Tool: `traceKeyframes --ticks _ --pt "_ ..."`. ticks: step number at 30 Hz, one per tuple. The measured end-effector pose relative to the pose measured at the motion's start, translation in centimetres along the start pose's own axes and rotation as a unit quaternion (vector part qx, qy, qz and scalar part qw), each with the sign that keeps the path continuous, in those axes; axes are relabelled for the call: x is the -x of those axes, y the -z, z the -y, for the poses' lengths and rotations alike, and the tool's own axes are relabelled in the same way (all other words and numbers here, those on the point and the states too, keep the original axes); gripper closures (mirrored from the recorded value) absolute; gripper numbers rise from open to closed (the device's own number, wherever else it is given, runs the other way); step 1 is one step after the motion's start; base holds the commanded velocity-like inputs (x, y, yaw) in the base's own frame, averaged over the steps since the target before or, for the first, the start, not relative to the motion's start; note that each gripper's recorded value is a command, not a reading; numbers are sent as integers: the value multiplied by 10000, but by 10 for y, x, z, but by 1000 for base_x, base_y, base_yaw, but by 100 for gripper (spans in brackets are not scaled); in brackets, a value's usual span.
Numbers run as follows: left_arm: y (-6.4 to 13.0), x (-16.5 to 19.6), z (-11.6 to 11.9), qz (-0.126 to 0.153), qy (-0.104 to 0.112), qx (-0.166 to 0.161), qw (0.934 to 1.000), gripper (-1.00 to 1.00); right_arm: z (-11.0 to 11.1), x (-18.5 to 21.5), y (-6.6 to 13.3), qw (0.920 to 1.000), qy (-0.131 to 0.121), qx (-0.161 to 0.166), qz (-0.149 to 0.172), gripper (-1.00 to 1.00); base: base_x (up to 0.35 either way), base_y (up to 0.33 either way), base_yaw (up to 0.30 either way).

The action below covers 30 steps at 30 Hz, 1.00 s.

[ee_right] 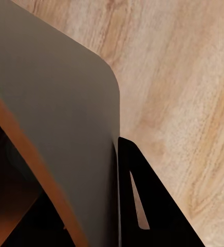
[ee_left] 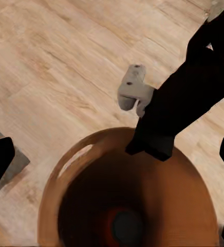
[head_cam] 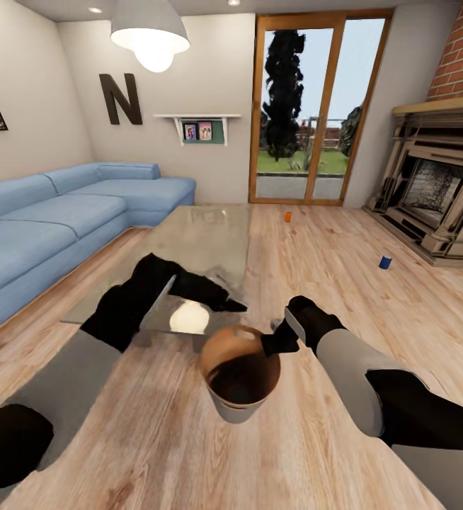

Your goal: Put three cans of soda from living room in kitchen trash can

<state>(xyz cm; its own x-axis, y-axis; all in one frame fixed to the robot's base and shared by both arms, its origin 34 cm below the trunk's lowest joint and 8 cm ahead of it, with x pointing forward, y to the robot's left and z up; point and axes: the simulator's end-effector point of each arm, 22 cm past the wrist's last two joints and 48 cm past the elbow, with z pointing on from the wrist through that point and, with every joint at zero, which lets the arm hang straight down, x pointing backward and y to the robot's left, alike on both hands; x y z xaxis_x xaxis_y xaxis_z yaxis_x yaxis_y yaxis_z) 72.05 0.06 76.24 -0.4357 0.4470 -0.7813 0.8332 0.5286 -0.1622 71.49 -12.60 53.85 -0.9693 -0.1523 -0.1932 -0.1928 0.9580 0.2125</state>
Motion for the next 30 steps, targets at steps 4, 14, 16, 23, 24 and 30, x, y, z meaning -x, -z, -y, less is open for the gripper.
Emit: traceKeyframes --ticks 4,14,16,23,24,30 --pt "78 17 -50 827 353 358 9953 -100 12 -1 1 10000 -38 -77 0 100 0 0 0" --pt "139 -150 -161 1719 1436 1994 9540 -100 142 -17 25 9950 -634 -766 52 100 0 0 0" --pt "124 -209 -175 1538 1513 2455 9451 -100 166 -23 31 9931 -886 -762 77 100 0 0 0" --pt "89 -366 -198 989 2007 3737 9001 -100 296 -123 17 9829 -689 -1688 -264 100 0 0 0" --pt "88 -370 -198 974 2023 3759 8991 -100 305 -132 18 9812 -519 -1816 -387 100 0 0 0" --pt "72 -382 -186 951 2158 3761 8961 -100 306 -145 8 9760 65 -2087 -616 100 0 0 0"
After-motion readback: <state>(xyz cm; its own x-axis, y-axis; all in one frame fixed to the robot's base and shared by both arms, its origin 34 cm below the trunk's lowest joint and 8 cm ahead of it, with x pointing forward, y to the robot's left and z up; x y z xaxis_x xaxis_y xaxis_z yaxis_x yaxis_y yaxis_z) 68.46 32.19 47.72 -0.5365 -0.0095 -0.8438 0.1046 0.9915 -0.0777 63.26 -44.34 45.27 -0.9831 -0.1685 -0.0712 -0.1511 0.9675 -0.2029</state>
